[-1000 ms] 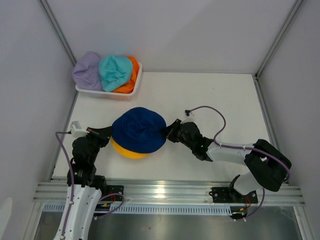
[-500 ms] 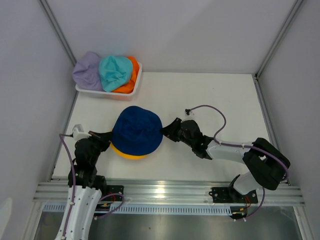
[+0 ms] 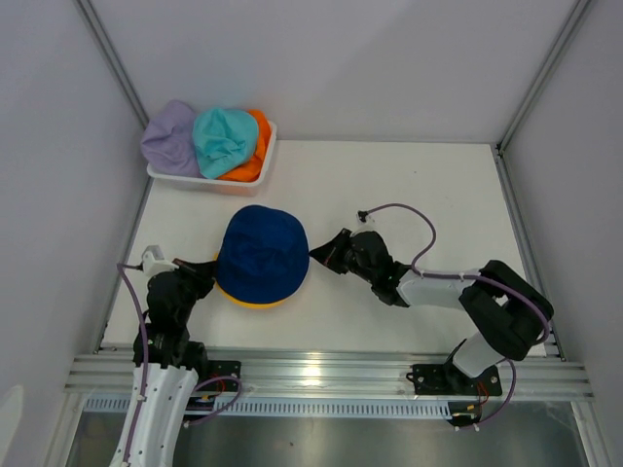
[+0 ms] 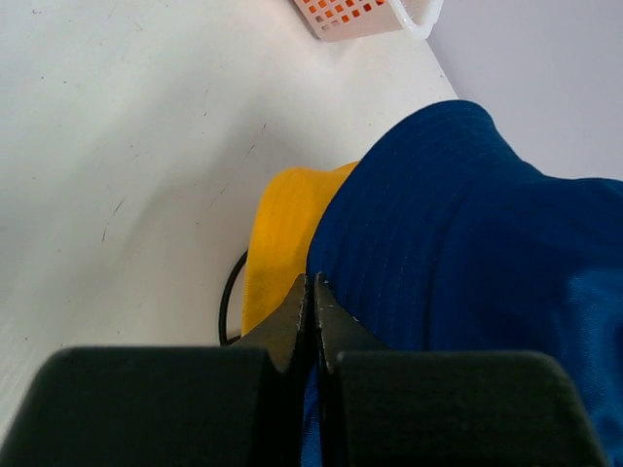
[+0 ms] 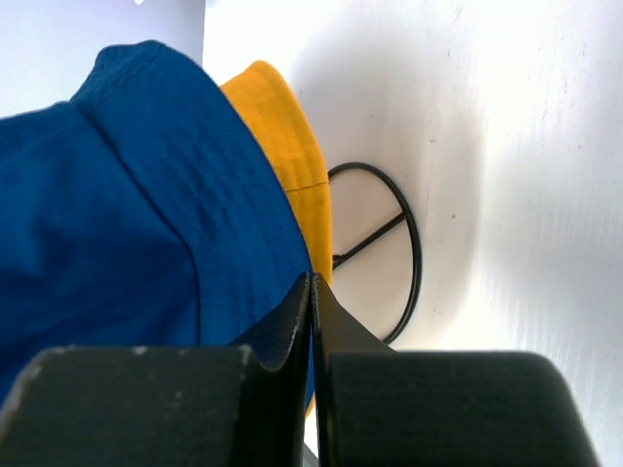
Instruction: Stack the hats
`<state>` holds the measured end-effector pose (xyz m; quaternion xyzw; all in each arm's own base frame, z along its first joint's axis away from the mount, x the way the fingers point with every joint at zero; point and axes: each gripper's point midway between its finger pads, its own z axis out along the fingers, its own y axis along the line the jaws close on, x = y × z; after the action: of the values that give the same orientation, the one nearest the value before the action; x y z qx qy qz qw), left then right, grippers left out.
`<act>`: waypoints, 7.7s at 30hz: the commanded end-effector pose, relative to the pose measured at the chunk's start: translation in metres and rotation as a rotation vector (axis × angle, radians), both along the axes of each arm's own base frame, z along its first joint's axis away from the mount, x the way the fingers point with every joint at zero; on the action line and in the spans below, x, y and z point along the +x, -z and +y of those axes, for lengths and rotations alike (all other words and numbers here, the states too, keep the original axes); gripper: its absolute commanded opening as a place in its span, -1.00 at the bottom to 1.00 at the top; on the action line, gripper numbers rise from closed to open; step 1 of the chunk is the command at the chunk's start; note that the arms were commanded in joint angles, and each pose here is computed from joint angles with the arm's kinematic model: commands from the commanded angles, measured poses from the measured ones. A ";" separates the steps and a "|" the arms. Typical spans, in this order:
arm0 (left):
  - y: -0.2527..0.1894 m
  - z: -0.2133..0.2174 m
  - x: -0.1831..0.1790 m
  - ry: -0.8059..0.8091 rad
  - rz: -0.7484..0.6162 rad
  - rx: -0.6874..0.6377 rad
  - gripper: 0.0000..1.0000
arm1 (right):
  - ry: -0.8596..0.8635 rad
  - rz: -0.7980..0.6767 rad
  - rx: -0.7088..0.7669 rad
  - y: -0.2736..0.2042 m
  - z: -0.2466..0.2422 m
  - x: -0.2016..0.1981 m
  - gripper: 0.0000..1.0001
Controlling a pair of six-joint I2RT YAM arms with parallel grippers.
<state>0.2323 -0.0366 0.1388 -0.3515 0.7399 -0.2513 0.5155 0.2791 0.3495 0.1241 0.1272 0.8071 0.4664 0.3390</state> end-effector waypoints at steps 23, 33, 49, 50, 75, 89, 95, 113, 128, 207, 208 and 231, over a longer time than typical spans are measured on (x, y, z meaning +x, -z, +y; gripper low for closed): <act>-0.003 -0.014 -0.026 0.098 0.028 0.034 -0.85 | -0.017 -0.212 -0.059 -0.083 -0.020 0.060 -0.55; -0.125 0.020 0.002 0.028 -0.051 0.337 0.45 | -0.156 -0.271 -0.051 -0.121 0.024 0.070 -0.19; -0.076 0.047 0.053 -0.038 0.139 0.253 0.55 | -0.373 -0.112 -0.086 -0.059 0.107 0.071 -0.21; -0.073 0.047 0.053 -0.031 0.145 0.244 0.56 | -0.387 -0.104 -0.091 -0.057 0.111 0.073 -0.21; -0.029 0.022 0.075 0.161 -0.027 -0.070 0.65 | -0.253 -0.155 -0.191 -0.124 0.030 0.179 0.21; -0.020 0.011 0.077 0.202 -0.083 -0.125 0.18 | -0.059 0.042 -0.027 -0.076 -0.024 0.047 0.23; -0.015 0.011 0.075 0.206 -0.069 -0.126 -0.46 | 0.059 0.043 0.022 -0.068 -0.025 0.026 0.22; 0.035 0.028 0.034 0.013 0.083 -0.094 -0.99 | 0.058 0.205 0.089 -0.014 0.031 0.005 0.22; 0.066 0.027 0.019 -0.047 0.159 -0.120 -0.99 | 0.017 0.237 0.105 0.004 0.049 -0.001 -0.83; -0.259 0.044 0.293 0.174 -0.178 0.407 -0.99 | -0.102 -0.267 -0.210 -0.158 -0.103 0.203 0.95; -0.278 0.036 0.272 0.193 -0.204 0.396 -0.99 | -0.106 -0.309 -0.189 -0.175 -0.098 0.194 0.95; -0.291 -0.070 0.047 0.673 -0.241 0.161 -0.89 | -0.497 -0.811 0.237 -0.295 0.020 0.028 0.99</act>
<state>0.3111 -0.0910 0.4254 -0.0484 0.7674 -0.3593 0.5288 0.3298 0.3565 0.3947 -0.1704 0.6040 0.6252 0.4639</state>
